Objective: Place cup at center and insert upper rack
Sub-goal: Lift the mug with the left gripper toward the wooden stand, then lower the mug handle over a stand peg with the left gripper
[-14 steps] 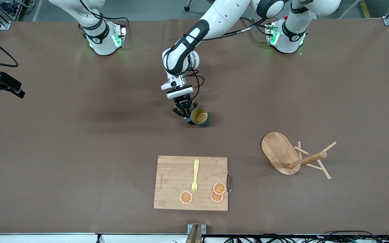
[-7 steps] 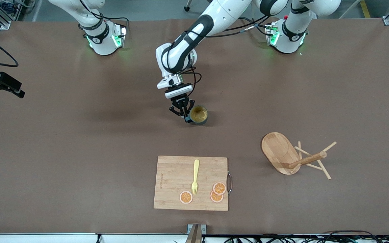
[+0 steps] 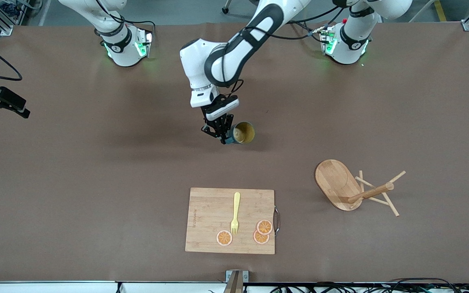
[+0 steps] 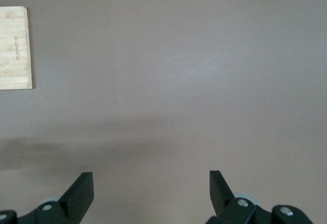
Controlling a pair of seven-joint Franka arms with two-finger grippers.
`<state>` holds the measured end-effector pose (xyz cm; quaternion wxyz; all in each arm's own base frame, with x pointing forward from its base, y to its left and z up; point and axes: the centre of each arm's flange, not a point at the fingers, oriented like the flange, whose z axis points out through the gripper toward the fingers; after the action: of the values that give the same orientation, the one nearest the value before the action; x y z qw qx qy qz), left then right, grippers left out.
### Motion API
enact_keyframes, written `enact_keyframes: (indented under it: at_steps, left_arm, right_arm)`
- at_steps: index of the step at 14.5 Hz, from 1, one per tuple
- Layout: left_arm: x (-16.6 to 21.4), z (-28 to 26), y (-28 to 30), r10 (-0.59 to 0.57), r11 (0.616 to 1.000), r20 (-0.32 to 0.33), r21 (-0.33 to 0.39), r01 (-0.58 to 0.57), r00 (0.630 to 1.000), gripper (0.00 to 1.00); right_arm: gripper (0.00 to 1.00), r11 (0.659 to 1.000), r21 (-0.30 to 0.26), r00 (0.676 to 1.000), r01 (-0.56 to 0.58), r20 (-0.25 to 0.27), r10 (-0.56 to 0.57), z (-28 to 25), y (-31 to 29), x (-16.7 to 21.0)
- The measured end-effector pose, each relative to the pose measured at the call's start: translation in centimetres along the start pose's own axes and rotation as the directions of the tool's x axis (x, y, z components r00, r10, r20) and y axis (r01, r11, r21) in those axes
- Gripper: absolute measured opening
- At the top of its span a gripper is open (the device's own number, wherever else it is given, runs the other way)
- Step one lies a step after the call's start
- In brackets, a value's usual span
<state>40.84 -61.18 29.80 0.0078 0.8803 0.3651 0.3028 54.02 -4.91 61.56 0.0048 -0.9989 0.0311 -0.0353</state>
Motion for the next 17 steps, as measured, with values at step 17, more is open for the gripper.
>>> enact_keyframes:
  at_steps: [17]
  left_arm:
    - [30.6, -4.6, -0.8, -0.521, 0.851, 0.575, 0.302, 0.428, 0.631, 0.05]
  right_arm:
    - [1.00, 1.000, -0.001, 1.000, 0.000, -0.012, 0.000, -0.2, 0.0, 0.1]
